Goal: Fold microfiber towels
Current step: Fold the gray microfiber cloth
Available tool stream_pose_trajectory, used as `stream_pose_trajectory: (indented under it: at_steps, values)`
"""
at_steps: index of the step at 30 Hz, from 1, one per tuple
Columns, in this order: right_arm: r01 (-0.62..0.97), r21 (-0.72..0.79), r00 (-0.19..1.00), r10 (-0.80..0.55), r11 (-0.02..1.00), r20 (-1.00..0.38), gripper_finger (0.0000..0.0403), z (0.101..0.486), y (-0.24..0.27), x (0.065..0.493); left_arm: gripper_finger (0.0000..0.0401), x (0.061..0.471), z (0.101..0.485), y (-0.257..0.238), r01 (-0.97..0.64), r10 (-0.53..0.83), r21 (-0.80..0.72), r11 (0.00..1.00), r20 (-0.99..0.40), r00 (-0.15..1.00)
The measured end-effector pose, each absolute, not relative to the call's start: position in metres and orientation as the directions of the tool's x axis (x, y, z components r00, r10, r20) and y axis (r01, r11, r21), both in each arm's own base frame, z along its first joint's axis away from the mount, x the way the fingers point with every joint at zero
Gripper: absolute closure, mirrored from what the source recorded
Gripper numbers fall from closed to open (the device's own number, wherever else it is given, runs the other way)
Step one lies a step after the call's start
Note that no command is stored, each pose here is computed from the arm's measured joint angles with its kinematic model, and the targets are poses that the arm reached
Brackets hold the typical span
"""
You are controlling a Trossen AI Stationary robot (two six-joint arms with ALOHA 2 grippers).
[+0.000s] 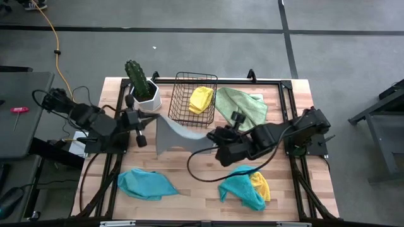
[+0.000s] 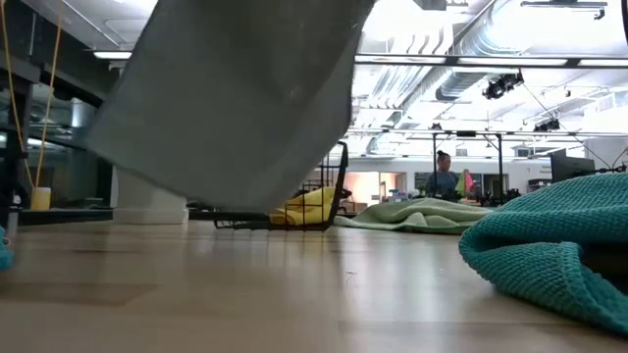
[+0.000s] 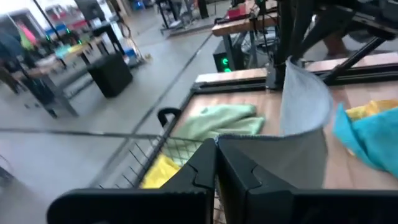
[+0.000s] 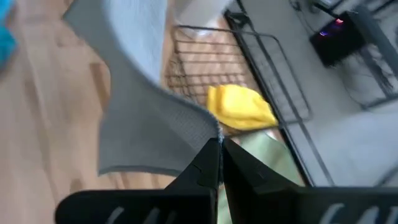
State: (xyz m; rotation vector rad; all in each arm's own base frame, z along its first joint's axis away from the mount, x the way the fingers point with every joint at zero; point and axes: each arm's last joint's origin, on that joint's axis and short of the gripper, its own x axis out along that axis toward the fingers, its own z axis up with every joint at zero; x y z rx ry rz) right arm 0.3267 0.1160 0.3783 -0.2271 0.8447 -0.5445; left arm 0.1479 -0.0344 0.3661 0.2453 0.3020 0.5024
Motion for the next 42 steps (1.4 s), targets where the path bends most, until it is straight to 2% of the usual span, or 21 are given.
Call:
stream_pose_trajectory:
  at_steps: [3, 9, 18, 22, 25, 27, 29, 32, 34, 35, 36, 38, 39, 40, 41, 42]
  values:
    - [0.395, -0.411, 0.475, -0.565, 0.822, -0.675, 0.0403, 0.380, 0.115, 0.315, 0.0401, 0.145, 0.378, -0.032, -0.462, 0.545, 0.354, 0.814, -0.187, 0.817]
    - [0.419, -0.394, 0.365, -0.549, 0.818, -0.752, 0.0403, 0.362, 0.119, 0.304, 0.0401, 0.141, 0.371, -0.032, -0.473, 0.596, 0.429, 0.769, -0.214, 0.774]
    - [0.397, -0.426, 0.335, -0.561, 0.813, -0.757, 0.0403, 0.343, 0.123, 0.306, 0.0401, 0.148, 0.346, -0.040, -0.474, 0.630, 0.476, 0.741, -0.245, 0.737]
    - [0.455, -0.456, 0.377, -0.629, 0.765, -0.680, 0.0403, 0.359, 0.120, 0.302, 0.0401, 0.149, 0.357, -0.040, -0.544, 0.697, 0.508, 0.668, -0.170, 0.697]
    - [0.481, -0.487, 0.439, -0.681, 0.729, -0.586, 0.0403, 0.377, 0.119, 0.298, 0.0401, 0.147, 0.379, -0.038, -0.601, 0.716, 0.464, 0.651, -0.110, 0.690]
    - [0.500, -0.502, 0.464, -0.707, 0.706, -0.533, 0.0403, 0.386, 0.118, 0.297, 0.0401, 0.146, 0.389, -0.038, -0.623, 0.714, 0.423, 0.658, -0.087, 0.695]
    - [0.466, -0.459, 0.473, -0.651, 0.756, -0.593, 0.0403, 0.390, 0.120, 0.298, 0.0401, 0.146, 0.391, -0.038, -0.599, 0.676, 0.387, 0.701, -0.095, 0.731]
    - [0.266, -0.273, 0.448, -0.369, 0.924, -0.814, 0.0403, 0.383, 0.127, 0.303, 0.0401, 0.147, 0.382, -0.044, -0.341, 0.414, 0.306, 0.889, -0.216, 0.884]
    - [0.161, -0.204, 0.449, -0.256, 0.966, -0.856, 0.0403, 0.380, 0.134, 0.307, 0.0401, 0.147, 0.379, -0.049, -0.188, 0.244, 0.205, 0.961, -0.302, 0.922]
    - [0.184, -0.215, 0.463, -0.278, 0.959, -0.842, 0.0403, 0.380, 0.135, 0.307, 0.0401, 0.147, 0.380, -0.050, -0.173, 0.223, 0.178, 0.969, -0.312, 0.923]
    - [0.270, -0.243, 0.480, -0.349, 0.932, -0.805, 0.0403, 0.383, 0.134, 0.305, 0.0401, 0.148, 0.382, -0.049, -0.217, 0.263, 0.177, 0.960, -0.298, 0.918]
    - [0.420, -0.310, 0.458, -0.494, 0.853, -0.739, 0.0403, 0.388, 0.124, 0.299, 0.0401, 0.146, 0.386, -0.044, -0.384, 0.435, 0.231, 0.894, -0.244, 0.867]
    - [0.439, -0.334, 0.441, -0.524, 0.834, -0.729, 0.0403, 0.389, 0.121, 0.295, 0.0401, 0.145, 0.387, -0.043, -0.440, 0.492, 0.245, 0.864, -0.223, 0.842]
    - [0.432, -0.329, 0.432, -0.512, 0.840, -0.742, 0.0403, 0.389, 0.120, 0.295, 0.0401, 0.144, 0.387, -0.043, -0.441, 0.487, 0.226, 0.868, -0.221, 0.845]
    - [0.390, -0.302, 0.427, -0.461, 0.870, -0.778, 0.0403, 0.388, 0.122, 0.296, 0.0401, 0.143, 0.388, -0.045, -0.380, 0.416, 0.185, 0.906, -0.239, 0.877]
    - [0.333, -0.261, 0.426, -0.392, 0.906, -0.815, 0.0403, 0.387, 0.125, 0.297, 0.0401, 0.142, 0.387, -0.048, -0.260, 0.291, 0.144, 0.955, -0.270, 0.918]
